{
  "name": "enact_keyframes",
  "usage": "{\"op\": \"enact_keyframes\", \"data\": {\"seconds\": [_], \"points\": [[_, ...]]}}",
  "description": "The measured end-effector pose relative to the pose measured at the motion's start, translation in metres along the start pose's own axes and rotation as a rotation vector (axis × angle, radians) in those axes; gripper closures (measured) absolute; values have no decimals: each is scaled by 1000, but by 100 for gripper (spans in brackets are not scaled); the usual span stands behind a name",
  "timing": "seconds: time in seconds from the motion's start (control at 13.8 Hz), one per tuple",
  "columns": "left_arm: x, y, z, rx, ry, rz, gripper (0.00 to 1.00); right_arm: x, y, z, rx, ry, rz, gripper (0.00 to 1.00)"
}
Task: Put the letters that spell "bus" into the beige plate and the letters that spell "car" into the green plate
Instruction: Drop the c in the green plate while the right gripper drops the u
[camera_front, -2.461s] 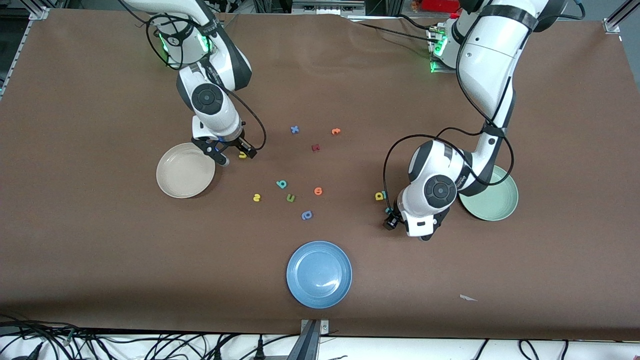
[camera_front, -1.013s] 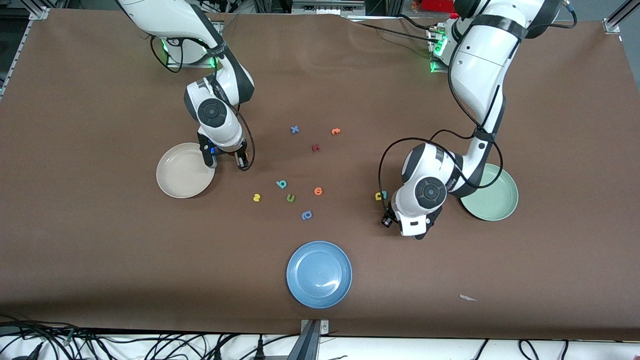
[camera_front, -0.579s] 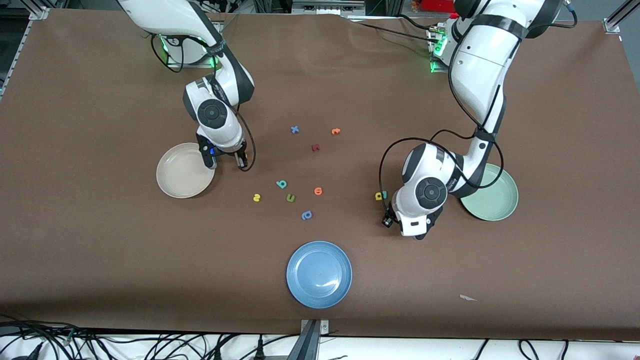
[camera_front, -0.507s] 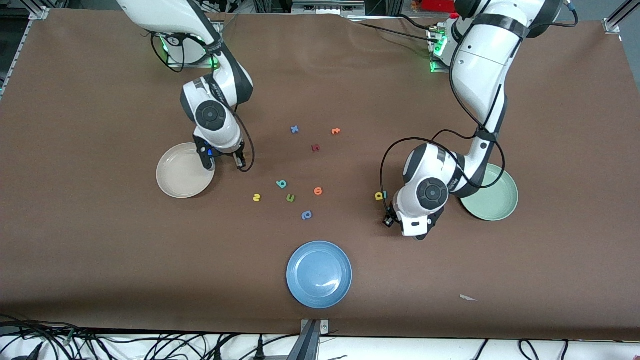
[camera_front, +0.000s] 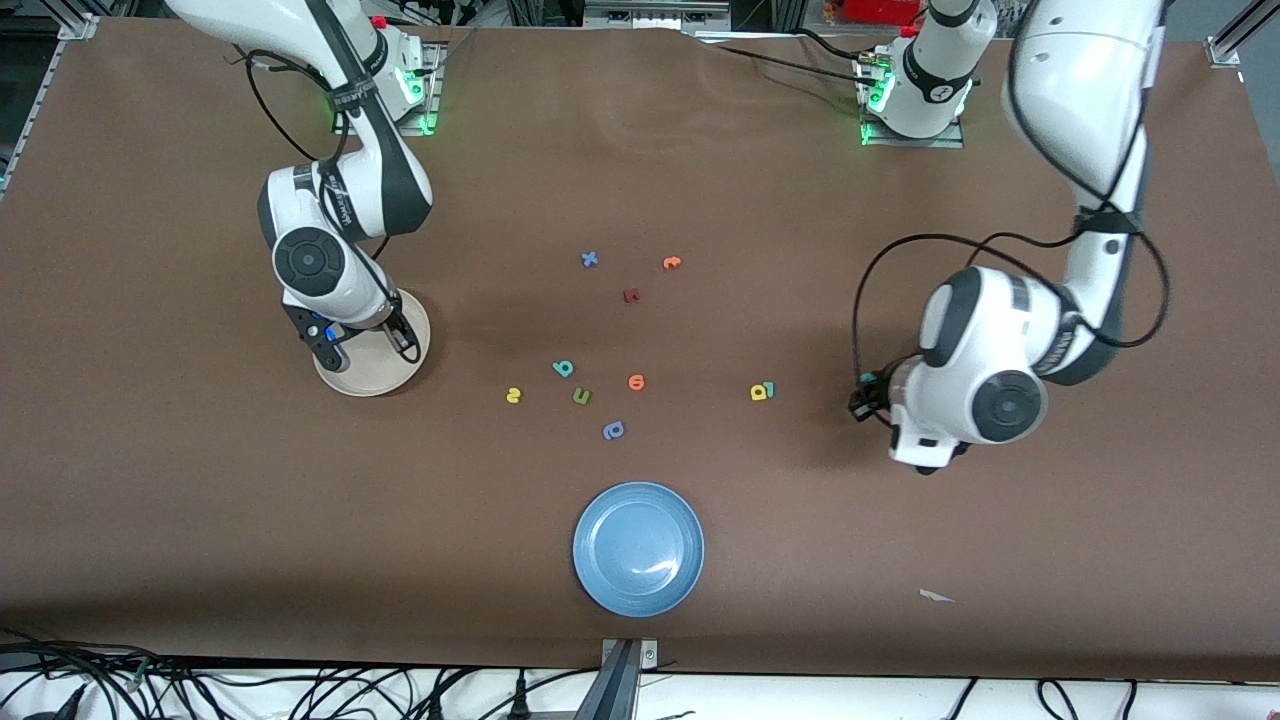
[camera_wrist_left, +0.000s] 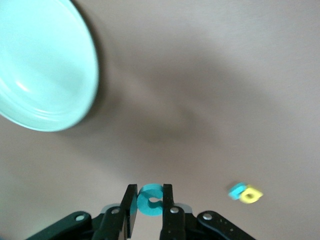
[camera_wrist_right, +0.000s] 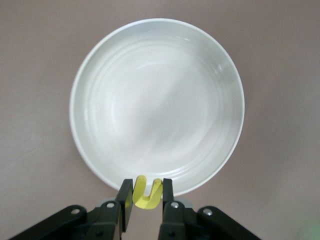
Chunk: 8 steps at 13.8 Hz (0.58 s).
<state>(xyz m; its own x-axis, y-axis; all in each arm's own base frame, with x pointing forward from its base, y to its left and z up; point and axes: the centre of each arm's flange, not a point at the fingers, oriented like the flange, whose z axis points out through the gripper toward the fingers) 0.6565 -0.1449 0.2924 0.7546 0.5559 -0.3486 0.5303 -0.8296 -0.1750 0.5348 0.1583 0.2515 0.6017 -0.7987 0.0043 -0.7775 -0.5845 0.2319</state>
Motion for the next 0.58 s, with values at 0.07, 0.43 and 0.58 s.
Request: {"op": "enact_keyframes", "data": {"seconds": [0.07, 0.43, 0.58], "points": [[10, -15, 0, 10, -26, 30, 76, -1, 2, 10, 0, 1, -3, 72], [65, -97, 37, 71, -99, 176, 76, -3, 5, 30, 9, 7, -5, 40], [82, -124, 52, 68, -103, 225, 76, -3, 4, 18, 26, 10, -6, 19]]}}
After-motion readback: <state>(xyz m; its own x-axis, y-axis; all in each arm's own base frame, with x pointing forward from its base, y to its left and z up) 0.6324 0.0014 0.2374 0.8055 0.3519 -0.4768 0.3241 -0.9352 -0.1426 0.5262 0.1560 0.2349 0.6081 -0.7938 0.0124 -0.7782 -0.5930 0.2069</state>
